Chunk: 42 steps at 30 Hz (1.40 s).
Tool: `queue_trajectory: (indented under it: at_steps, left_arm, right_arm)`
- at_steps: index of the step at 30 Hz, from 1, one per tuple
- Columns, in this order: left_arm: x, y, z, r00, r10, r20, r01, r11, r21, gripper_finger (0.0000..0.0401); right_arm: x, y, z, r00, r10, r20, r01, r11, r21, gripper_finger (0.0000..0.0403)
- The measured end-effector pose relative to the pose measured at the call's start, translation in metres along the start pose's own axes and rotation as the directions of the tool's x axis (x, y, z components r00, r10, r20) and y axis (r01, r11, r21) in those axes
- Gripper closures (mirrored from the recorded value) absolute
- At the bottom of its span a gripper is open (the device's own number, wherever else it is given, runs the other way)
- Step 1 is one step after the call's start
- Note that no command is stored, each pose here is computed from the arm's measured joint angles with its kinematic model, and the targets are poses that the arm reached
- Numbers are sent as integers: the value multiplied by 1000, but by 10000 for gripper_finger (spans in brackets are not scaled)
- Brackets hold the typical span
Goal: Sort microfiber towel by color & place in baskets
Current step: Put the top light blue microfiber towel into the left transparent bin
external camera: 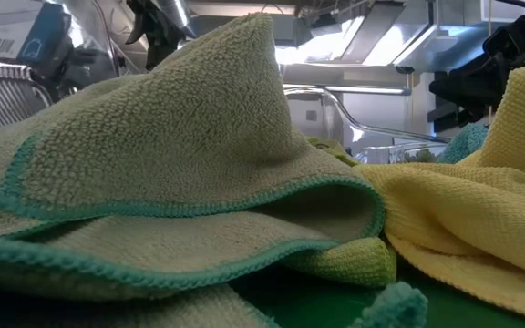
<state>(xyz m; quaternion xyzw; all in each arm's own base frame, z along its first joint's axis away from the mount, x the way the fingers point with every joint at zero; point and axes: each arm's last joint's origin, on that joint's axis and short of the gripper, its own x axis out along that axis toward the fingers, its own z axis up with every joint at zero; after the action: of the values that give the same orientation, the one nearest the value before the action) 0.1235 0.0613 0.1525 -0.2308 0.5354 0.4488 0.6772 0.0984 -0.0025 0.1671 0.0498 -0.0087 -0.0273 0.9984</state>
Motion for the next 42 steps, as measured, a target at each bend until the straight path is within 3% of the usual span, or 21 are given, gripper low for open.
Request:
queue_trajectory:
  at_steps: [6, 24, 36, 42]
  left_arm:
    - [-3, -1, 3, 1000, -5, 8, 5, 1000, -3, 392]
    - [-51, -1, 33, 998, -28, 48, 29, 999, -19, 399]
    - [-137, 13, 68, 982, -48, 182, 63, 995, -80, 400]
    - [-188, 23, 81, 939, -111, 326, 153, 983, -106, 401]
  right_arm:
    - [0, 0, 0, 1000, 0, 0, 0, 1000, 0, 400]
    - [0, 0, 0, 1000, 0, 0, 0, 1000, 0, 400]
    - [0, 0, 0, 1000, 0, 0, 0, 1000, 0, 400]
    - [0, 0, 0, 1000, 0, 0, 0, 1000, 0, 400]
